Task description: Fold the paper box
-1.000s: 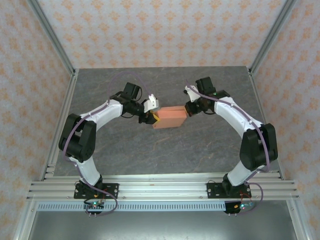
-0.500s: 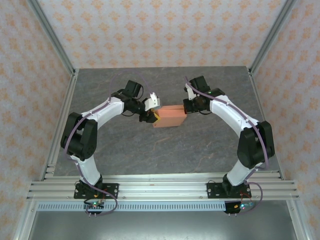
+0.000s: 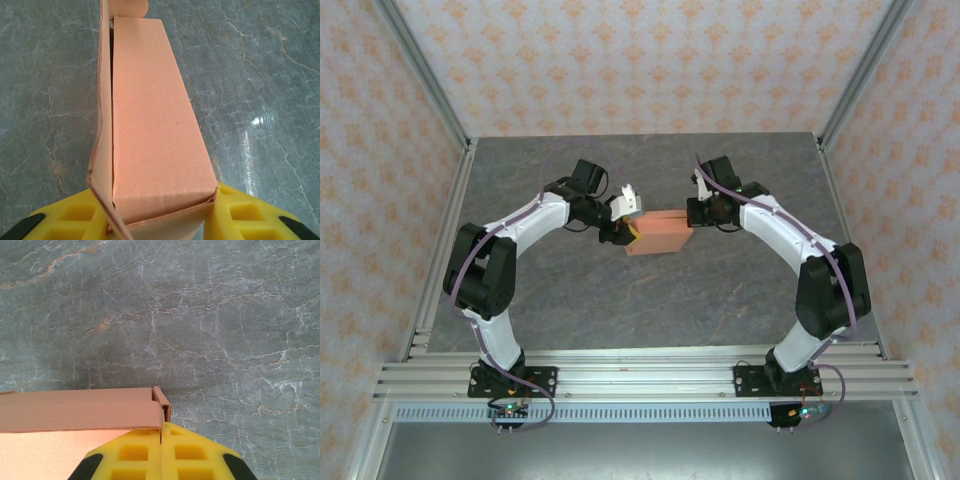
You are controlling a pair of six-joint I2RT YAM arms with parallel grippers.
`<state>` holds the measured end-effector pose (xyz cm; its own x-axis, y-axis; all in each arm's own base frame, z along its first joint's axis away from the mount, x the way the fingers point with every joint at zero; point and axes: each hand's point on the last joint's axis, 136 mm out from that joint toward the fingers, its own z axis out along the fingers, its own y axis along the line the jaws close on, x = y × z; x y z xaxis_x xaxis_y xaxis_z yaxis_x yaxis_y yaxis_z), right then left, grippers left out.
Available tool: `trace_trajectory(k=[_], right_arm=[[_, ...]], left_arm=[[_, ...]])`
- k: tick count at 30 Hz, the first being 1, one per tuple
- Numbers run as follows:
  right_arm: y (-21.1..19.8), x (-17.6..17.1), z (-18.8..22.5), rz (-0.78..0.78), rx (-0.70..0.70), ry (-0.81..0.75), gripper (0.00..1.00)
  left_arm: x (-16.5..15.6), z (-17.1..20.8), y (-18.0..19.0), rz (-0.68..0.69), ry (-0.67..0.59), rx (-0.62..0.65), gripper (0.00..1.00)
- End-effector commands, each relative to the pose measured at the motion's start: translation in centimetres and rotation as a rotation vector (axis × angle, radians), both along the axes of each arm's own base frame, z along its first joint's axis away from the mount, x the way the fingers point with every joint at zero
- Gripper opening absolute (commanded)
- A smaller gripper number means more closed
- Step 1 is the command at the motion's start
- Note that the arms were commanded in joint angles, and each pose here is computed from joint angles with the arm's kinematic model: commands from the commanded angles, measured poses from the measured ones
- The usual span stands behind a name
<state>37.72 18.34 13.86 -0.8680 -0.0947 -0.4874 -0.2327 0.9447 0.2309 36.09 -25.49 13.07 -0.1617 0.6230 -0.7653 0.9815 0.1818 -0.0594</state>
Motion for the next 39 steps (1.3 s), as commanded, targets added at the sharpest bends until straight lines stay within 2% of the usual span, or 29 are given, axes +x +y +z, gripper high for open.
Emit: trace_trajectory(k=[1, 13, 26, 39], right_arm=[[0.4, -0.8, 0.2, 0.0, 0.019, 0.001, 0.0], [-1.0, -1.6, -1.0, -0.008, -0.015, -0.035, 0.0], [-0.4, -2.1, -0.9, -0.089, 0.122, -0.069, 0.0], [-0.5, -2.9, -1.9, -0.1, 0.155, -0.114, 0.0]], left_arm=[[0.3, -1.9, 1.0, 0.048, 0.036, 0.105, 0.31], [0.3, -2.5, 1.5, 0.063, 0.042, 0.157, 0.31], [0.6, -2.9, 1.6, 0.08, 0.041, 0.184, 0.31], [0.8, -3.4, 1.9, 0.092, 0.056, 0.226, 0.31]])
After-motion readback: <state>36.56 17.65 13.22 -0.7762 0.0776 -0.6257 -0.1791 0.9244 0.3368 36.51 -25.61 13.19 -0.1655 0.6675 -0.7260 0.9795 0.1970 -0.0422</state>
